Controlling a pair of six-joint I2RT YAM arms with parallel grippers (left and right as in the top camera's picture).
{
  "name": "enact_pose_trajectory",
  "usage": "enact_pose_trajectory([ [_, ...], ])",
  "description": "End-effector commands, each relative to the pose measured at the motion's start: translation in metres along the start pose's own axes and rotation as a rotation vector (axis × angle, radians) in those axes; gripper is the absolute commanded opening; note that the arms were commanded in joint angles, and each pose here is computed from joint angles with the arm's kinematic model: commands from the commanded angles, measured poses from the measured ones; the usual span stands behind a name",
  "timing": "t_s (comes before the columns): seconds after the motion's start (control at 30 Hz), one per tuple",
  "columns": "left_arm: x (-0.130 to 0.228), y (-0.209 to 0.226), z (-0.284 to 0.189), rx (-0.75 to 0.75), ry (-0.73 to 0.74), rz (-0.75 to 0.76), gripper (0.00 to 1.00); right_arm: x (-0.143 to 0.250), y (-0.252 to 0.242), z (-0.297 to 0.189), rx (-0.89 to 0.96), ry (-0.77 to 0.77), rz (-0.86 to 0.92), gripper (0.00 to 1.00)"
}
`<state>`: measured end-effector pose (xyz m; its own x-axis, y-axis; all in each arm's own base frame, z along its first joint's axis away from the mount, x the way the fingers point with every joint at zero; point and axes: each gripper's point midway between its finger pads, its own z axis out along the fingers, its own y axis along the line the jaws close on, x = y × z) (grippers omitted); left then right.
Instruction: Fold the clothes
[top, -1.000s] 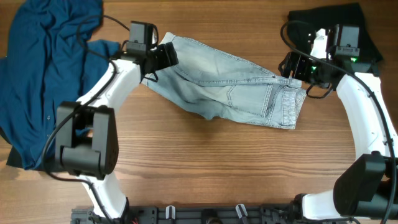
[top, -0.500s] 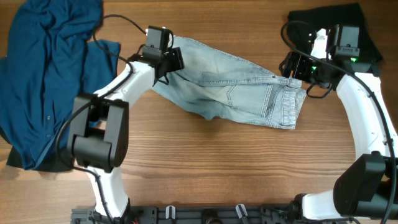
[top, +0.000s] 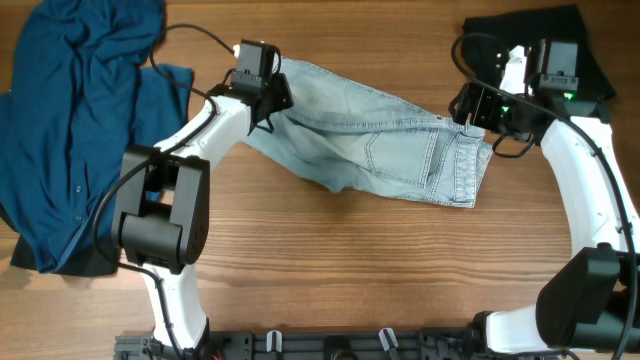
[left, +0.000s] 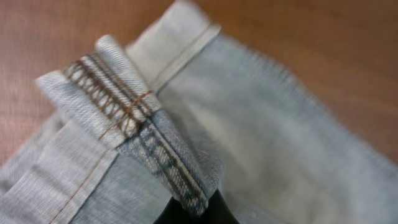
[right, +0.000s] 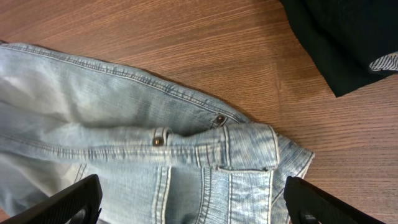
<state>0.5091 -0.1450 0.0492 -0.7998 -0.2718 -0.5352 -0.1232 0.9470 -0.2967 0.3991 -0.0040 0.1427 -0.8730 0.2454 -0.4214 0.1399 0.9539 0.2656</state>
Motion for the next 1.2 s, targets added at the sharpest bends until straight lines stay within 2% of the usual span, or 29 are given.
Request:
enact_pose_trajectory([
  [0.0,-0.052,-0.027,-0.027,0.06,-0.142,-0.015,0.04,-0.01,0.001,-0.009,0.013,-0.041,0.002,0.95],
  [0.1,-0.063,-0.032,-0.029,0.077,-0.188,-0.016,0.06,-0.01,0.001,-0.009,0.013,-0.04,0.002,0.94],
  [0.13,-0.065,-0.031,-0.027,0.075,-0.199,-0.017,0.11,-0.01,0.001,-0.009,0.013,-0.04,0.002,0.94],
  [0.17,-0.067,-0.03,-0.026,0.066,-0.212,-0.018,0.2,-0.01,0.001,-0.009,0.013,-0.04,0.003,0.95],
  [0.23,-0.071,-0.024,-0.022,0.034,-0.237,-0.023,0.59,-0.01,0.001,-0.009,0.013,-0.041,0.019,0.95],
  [0.27,-0.071,-0.02,-0.018,0.018,-0.243,-0.025,0.83,-0.01,0.001,-0.009,0.013,-0.041,0.02,0.94],
  [0.3,-0.07,-0.017,-0.014,0.001,-0.249,-0.026,1.0,-0.01,0.001,-0.009,0.012,-0.042,0.02,0.94],
  [0.4,-0.064,-0.007,-0.003,-0.032,-0.231,-0.002,1.0,-0.012,0.005,-0.009,-0.008,-0.045,0.011,0.94],
  [0.5,-0.053,0.008,0.0,-0.075,-0.173,-0.008,1.0,-0.014,0.031,-0.01,-0.14,-0.058,-0.118,0.93],
  [0.63,-0.05,0.04,-0.016,-0.125,-0.114,-0.143,1.0,-0.025,0.063,-0.011,-0.212,-0.122,-0.236,0.92],
  [0.8,-0.066,0.08,-0.058,-0.095,-0.064,-0.285,1.0,-0.035,0.11,0.006,-0.203,-0.207,-0.386,0.91],
  [0.97,-0.08,0.131,-0.099,-0.148,-0.079,-0.383,1.0,-0.024,0.157,0.057,-0.216,-0.219,-0.547,0.88],
  [1.17,-0.061,0.156,-0.106,-0.214,-0.001,-0.417,1.0,0.012,0.176,0.123,-0.207,-0.128,-0.682,0.84],
])
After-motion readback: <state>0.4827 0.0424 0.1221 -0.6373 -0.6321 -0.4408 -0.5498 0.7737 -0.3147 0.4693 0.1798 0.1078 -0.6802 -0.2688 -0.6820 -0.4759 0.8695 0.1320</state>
